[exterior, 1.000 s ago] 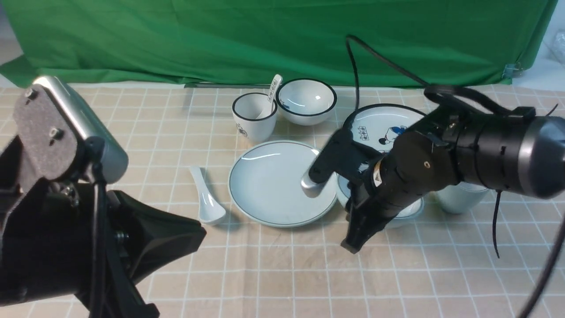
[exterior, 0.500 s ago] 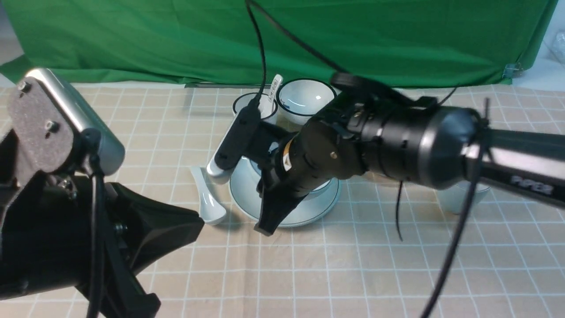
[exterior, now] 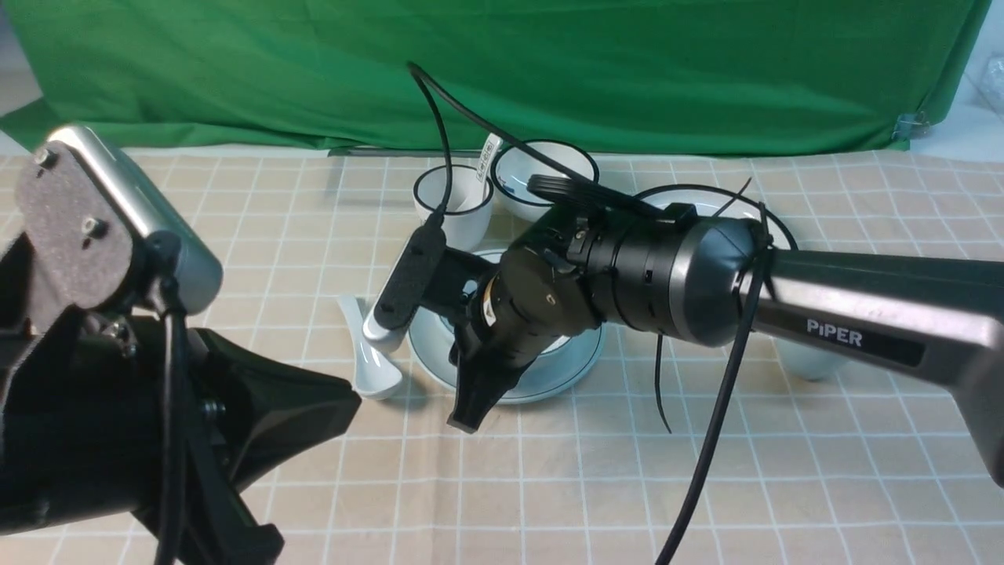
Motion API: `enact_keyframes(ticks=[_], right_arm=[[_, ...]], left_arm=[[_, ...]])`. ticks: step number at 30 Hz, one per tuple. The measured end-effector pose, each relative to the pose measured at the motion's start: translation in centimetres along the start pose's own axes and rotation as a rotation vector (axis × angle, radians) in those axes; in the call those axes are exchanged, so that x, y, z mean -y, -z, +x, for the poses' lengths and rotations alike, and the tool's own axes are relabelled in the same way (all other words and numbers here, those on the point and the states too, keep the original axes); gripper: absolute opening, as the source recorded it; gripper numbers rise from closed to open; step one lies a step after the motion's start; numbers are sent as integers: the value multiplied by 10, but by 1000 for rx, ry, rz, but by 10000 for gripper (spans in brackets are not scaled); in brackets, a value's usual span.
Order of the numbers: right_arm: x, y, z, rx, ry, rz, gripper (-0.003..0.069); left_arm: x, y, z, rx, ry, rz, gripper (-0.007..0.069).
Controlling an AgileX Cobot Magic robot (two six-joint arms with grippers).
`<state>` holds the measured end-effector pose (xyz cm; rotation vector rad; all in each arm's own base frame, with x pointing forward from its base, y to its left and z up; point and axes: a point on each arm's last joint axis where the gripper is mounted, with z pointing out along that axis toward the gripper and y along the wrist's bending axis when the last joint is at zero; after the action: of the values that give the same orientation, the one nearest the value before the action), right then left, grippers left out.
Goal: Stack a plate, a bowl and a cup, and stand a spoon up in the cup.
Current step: Use the right arm to put the blue rice bowl into the blue large plate in the middle, then use the right arm to grab a blue teacup
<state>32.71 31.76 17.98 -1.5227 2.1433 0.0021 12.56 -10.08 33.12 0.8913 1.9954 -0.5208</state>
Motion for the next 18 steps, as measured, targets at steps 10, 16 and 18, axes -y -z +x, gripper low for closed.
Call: enact_keyframes(ticks=[10, 16, 18], right_arm=[[-1, -1, 6, -65, -39, -23, 438], [10, 63, -3, -10, -128, 12, 503], [15, 98, -1, -6, -153, 25, 500]], left_arm=[[0, 0, 1, -6, 3, 4, 2], [0, 0, 1, -8, 3, 5, 2], [0, 0, 1, -8, 3, 5, 3]])
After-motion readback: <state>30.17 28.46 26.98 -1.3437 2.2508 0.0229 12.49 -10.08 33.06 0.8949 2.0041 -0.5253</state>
